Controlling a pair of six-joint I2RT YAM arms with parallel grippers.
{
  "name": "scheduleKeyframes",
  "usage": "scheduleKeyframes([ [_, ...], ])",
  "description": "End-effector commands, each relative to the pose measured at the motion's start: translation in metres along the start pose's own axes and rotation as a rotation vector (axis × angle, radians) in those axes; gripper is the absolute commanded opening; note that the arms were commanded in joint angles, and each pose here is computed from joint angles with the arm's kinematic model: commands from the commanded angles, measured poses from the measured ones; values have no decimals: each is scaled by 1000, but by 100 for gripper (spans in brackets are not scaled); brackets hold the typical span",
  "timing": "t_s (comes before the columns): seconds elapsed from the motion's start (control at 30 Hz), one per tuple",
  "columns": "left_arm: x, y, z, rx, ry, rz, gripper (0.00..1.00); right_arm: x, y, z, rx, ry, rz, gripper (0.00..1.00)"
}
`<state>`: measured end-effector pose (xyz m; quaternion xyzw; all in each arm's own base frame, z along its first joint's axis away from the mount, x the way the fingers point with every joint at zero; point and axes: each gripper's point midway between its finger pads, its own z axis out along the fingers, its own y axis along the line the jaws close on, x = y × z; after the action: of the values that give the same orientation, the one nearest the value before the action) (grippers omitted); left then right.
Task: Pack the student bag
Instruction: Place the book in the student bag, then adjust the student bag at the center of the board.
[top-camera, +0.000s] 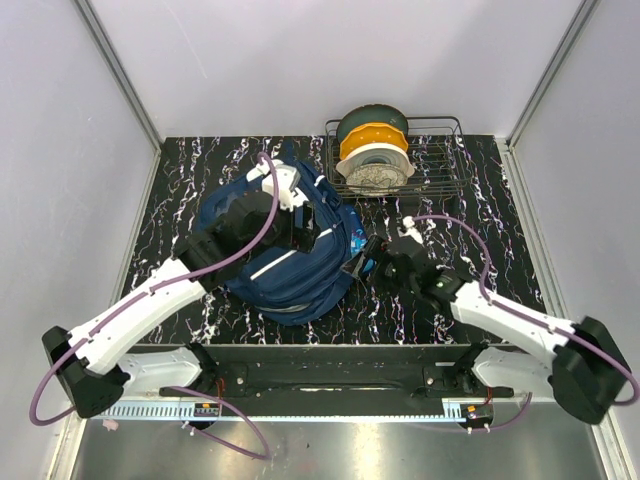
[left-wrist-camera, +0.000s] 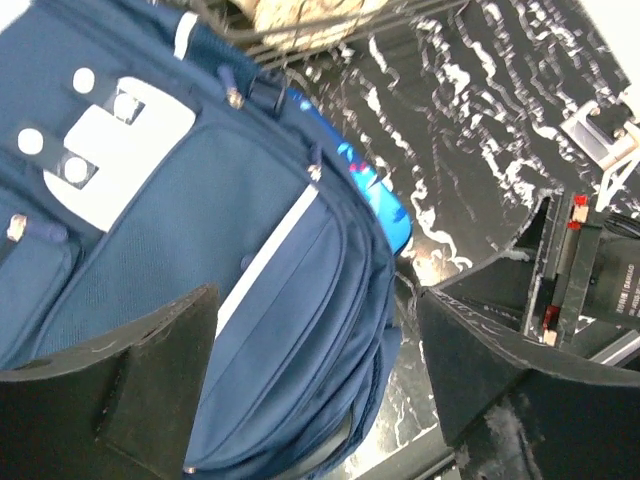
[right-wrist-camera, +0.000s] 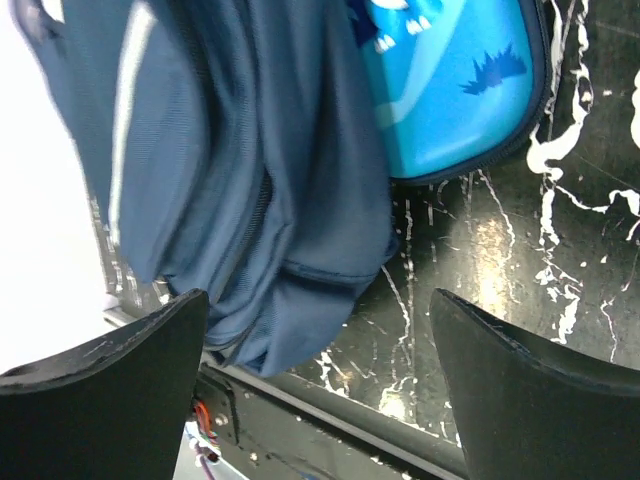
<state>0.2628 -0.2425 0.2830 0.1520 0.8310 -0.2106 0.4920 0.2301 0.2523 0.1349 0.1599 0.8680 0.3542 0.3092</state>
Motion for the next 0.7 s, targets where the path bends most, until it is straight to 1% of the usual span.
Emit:
scheduleKeyframes([
  [0.0, 11, 21, -13, -66, -36, -91, 94, 1, 24, 14, -60, 46, 2, 97],
  [0.03, 16, 25, -15, -77, -35, -120, 98, 8, 23, 20, -61, 76, -1, 97],
  [0.07, 16, 32, -22, -94, -54, -143, 99, 7, 27, 22, -71, 80, 0, 97],
  [0.1, 32, 40, -22, -118, -29, -152, 99, 10, 31, 26, -87, 96, -1, 97],
  [0.13, 36, 44, -24, -135, -31, -185, 99, 17, 25, 33, -64, 125, -7, 97],
  [0.17, 36, 54, -31, -161, -52, -213, 99, 13, 37, 37, -100, 120, -9, 97],
  [0.2, 49, 62, -32, -187, -32, -227, 99, 15, 40, 41, -109, 132, -10, 97],
  [0.23, 52, 67, -34, -198, -40, -259, 99, 21, 33, 51, -82, 157, -8, 96],
  [0.27, 51, 74, -41, -209, -66, -285, 99, 21, 37, 55, -87, 163, -7, 93],
  [0.3, 59, 79, -42, -221, -59, -297, 99, 22, 38, 58, -88, 174, -9, 88],
  [0.33, 61, 83, -44, -229, -64, -312, 99, 24, 36, 64, -81, 183, -11, 80],
  [0.37, 59, 89, -49, -238, -83, -326, 99, 23, 39, 64, -92, 180, -20, 62],
  [0.4, 64, 93, -49, -250, -75, -329, 99, 21, 41, 65, -94, 170, -25, 55],
  [0.43, 64, 98, -50, -260, -77, -336, 99, 19, 42, 65, -95, 161, -32, 45],
  [0.47, 66, 101, -50, -266, -73, -339, 99, 17, 39, 64, -79, 156, -55, 26],
  [0.5, 67, 103, -50, -271, -67, -341, 99, 13, 37, 64, -62, 134, -73, 16],
  [0.53, 68, 106, -49, -273, -60, -346, 99, 5, 45, 60, -78, 114, -127, 2],
  [0.6, 69, 108, -47, -278, -42, -349, 99, 0, 39, 54, -32, 107, -195, 0],
  [0.63, 69, 109, -46, -281, -36, -347, 99, -10, 48, 47, -56, 82, -268, 0],
  [0.67, 68, 110, -46, -283, -34, -345, 99, -15, 49, 43, -51, 69, -299, 0],
])
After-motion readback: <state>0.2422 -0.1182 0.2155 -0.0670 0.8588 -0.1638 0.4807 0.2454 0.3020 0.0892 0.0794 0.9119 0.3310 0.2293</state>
